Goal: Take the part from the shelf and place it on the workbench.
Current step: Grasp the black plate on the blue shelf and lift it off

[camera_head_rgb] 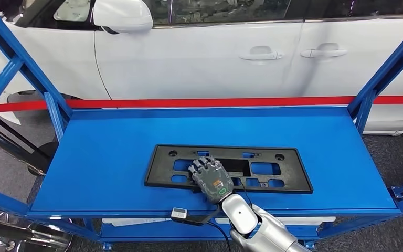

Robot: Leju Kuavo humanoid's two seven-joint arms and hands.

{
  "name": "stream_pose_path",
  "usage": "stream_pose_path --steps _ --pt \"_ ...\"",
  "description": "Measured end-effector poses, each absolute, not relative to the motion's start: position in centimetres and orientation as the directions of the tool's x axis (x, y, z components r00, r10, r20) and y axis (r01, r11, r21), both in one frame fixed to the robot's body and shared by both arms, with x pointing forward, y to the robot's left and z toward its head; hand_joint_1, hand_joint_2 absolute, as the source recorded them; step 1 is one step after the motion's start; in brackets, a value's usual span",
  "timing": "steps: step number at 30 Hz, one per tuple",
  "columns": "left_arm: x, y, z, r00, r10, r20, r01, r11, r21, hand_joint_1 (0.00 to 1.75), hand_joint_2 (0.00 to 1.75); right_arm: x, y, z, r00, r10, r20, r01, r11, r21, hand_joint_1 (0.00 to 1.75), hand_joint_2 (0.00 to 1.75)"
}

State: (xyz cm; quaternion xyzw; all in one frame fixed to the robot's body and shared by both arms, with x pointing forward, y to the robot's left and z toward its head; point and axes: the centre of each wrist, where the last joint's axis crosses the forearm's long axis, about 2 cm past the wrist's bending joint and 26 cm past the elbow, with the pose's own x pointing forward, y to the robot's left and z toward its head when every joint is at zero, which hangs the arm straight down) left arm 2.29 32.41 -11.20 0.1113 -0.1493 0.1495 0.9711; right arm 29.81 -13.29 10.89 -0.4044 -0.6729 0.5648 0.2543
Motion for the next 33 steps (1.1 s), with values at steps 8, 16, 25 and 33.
stream_pose_path --steps 8,16,25,33 --pt "2.1 32.5 -11.2 0.904 0.252 0.346 -0.320 0.934 0.156 0.00 0.44 30.0 -14.3 10.5 -0.478 0.874 -0.090 0.255 0.040 -0.966 1.42 1.75" --pt "1.9 32.5 -11.2 0.882 0.224 0.414 -0.306 0.941 0.143 0.00 1.75 29.6 -15.6 9.7 -0.440 0.896 -0.062 0.244 0.053 -0.968 1.47 1.75" --pt "1.9 32.5 -11.2 0.850 0.341 0.402 -0.395 0.917 0.057 0.00 1.75 30.1 -17.8 13.1 -0.592 0.744 0.310 0.215 0.517 -0.829 1.47 1.75" --pt "2.2 32.9 -11.2 0.805 0.395 0.442 -0.447 0.894 0.015 0.00 1.75 29.6 -19.3 18.7 -0.758 0.513 0.403 0.224 0.786 -0.577 1.47 1.75"
